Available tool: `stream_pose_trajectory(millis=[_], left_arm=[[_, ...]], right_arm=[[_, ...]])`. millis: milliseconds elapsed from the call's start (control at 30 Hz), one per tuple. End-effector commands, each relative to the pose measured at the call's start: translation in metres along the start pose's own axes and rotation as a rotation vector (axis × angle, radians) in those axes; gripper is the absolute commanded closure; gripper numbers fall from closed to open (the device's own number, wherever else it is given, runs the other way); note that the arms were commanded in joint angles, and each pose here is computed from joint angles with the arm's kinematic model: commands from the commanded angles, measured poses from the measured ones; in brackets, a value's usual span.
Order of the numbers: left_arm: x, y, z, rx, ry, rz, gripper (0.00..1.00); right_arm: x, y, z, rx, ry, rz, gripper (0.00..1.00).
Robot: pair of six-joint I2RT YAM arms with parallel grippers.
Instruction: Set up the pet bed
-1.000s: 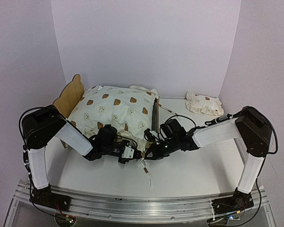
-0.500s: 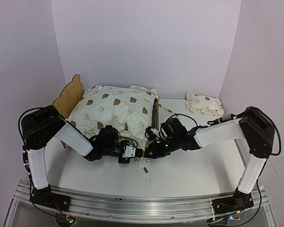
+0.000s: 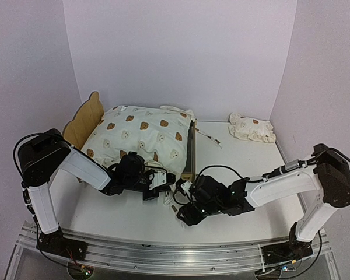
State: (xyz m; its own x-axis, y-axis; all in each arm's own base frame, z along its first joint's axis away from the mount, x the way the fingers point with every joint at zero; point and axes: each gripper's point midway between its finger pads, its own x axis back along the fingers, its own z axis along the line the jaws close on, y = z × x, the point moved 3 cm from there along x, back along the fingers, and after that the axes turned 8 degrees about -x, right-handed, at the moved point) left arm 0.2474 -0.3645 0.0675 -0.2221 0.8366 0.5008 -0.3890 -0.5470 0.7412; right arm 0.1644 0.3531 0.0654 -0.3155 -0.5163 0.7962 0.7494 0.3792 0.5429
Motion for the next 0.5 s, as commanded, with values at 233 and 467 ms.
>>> stream_pose_trajectory(millis=[233,467], left_arm=[[0.008,0.023,0.027,0.039,0.080,-0.043,1.00],[0.010,0.024,0.032,0.087,0.101,-0.030,1.00]], right_arm=[[-0.033,-0.034,0.006,0.069,-0.136,0.074,0.40],[-0.027,-0.051,-0.025,0.064,-0.313,0.094,0.95]])
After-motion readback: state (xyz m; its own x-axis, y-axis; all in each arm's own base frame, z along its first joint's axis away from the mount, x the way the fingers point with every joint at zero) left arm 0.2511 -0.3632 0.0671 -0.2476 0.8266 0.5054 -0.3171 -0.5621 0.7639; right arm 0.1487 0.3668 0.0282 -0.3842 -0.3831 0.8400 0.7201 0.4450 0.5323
